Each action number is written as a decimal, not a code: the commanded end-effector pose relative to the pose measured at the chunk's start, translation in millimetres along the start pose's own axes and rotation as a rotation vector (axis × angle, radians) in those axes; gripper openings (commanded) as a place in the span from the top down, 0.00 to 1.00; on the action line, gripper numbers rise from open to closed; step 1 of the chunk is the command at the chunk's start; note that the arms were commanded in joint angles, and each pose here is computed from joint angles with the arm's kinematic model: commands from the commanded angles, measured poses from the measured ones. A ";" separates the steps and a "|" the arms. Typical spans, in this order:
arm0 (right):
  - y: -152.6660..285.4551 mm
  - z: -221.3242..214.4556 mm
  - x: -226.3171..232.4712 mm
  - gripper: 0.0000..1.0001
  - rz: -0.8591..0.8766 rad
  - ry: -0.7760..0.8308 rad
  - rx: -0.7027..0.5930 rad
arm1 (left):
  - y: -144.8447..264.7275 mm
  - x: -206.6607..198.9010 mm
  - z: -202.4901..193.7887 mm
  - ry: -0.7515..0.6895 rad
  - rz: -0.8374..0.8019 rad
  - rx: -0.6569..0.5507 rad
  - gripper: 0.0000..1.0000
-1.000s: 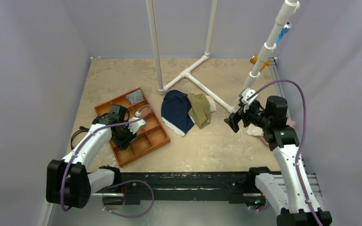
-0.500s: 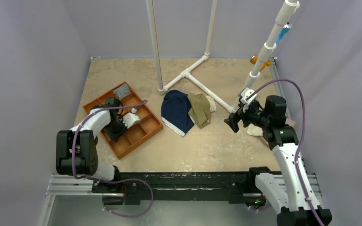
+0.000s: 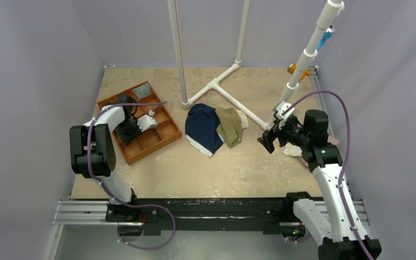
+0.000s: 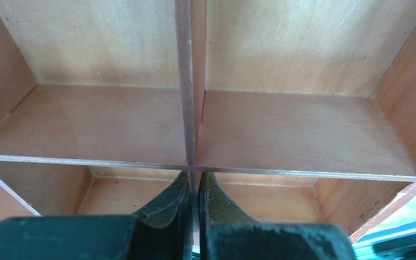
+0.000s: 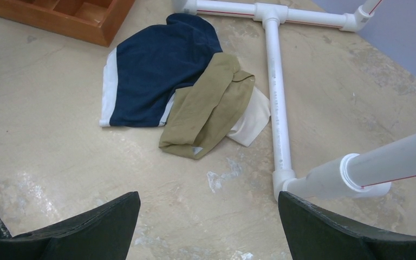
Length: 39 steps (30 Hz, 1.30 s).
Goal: Roll the underwear
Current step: Move the storage box to the corner of the board.
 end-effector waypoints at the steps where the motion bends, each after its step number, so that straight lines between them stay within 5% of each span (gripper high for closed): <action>1: -0.7 -0.7 1.0 0.01 0.014 0.003 0.001 | 9.3 32.7 -12.3 -0.186 0.082 0.076 1.00; 12: -3.7 -3.6 0.2 0.01 0.020 -0.008 0.013 | -26.7 79.6 -55.2 -0.312 0.128 0.200 0.96; 22: -5.5 -4.6 -0.3 0.01 0.025 -0.018 0.020 | -19.7 104.2 -74.0 -0.249 0.228 0.172 0.79; 31: 0.1 -8.7 -2.7 0.01 0.013 0.041 0.064 | 35.7 104.3 -45.6 -0.088 0.358 -0.061 0.51; 39: 7.2 -27.3 -16.1 0.01 -0.045 0.145 0.186 | 105.3 57.6 -5.3 0.061 0.327 -0.355 0.20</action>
Point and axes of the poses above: each gripper's point midway between its finger pads, its own y axis back along the fingers, its own x axis along the line the jaws close on, z = x × y, the point moved 3 cm from there along y, back along the fingers, and after that the axes turned 2 degrees about -y, right-handed, at the moved point
